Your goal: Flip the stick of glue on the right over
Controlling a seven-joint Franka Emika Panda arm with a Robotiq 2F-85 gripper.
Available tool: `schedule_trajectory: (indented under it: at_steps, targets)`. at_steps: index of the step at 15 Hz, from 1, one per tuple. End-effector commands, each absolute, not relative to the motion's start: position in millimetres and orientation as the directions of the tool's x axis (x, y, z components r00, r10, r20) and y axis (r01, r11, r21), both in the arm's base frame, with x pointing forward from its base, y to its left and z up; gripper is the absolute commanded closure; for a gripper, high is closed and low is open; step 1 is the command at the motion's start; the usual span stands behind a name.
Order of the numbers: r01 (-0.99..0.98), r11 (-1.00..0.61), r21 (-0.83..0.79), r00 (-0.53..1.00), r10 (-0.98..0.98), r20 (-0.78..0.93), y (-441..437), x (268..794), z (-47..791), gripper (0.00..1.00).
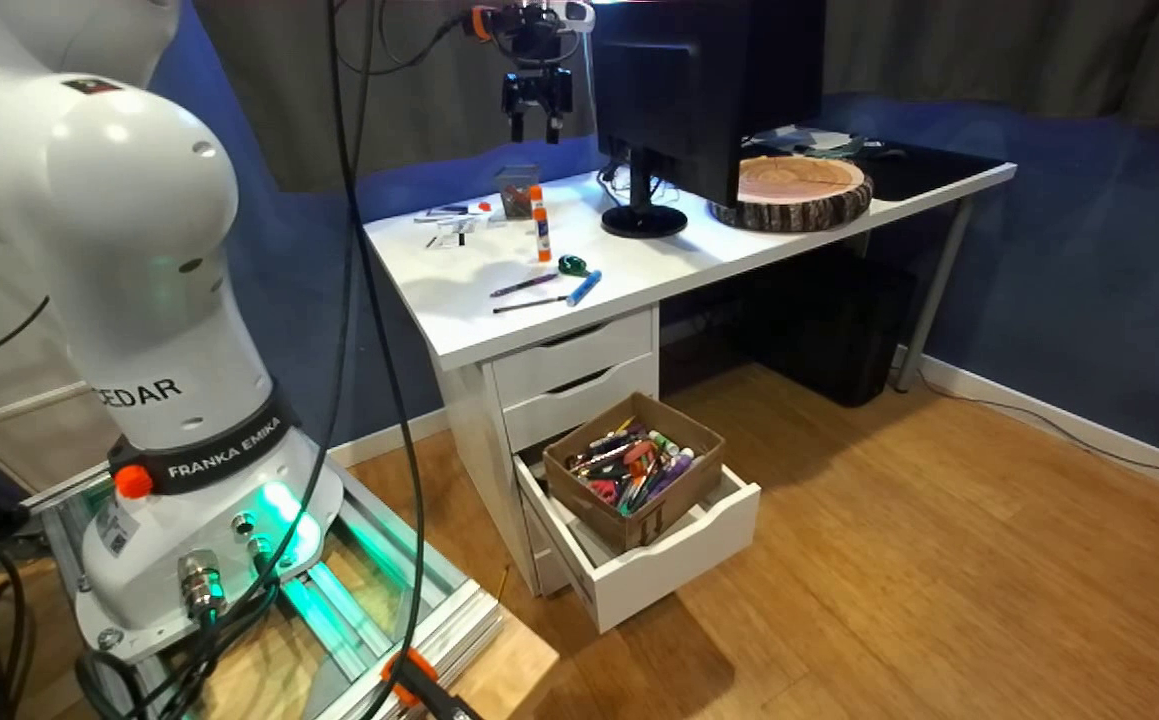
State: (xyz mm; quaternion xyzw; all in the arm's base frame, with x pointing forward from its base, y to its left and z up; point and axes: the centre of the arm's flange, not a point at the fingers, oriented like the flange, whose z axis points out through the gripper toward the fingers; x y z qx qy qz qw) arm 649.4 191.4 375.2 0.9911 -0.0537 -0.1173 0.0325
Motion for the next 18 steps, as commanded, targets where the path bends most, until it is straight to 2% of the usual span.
schedule_trajectory:
  at_steps: [1,2,3,4,10,14,18]
  targets:
    - [-0.135,-0.987,0.086,0.975,-0.147,-0.164,202,666,322,0.00]
    - [-0.150,-0.986,0.074,0.977,-0.160,-0.143,205,669,308,0.00]
    - [-0.166,-0.984,0.068,0.978,-0.173,-0.115,207,673,298,0.11]
    - [-0.188,-0.981,0.056,0.978,-0.192,-0.087,210,677,288,0.28]
    - [-0.272,-0.962,0.033,0.960,-0.269,0.083,228,691,263,0.70]
    - [-0.280,-0.960,0.024,0.956,-0.277,0.098,236,694,259,0.99]
    - [-0.265,-0.964,0.029,0.963,-0.262,0.066,240,693,256,1.00]
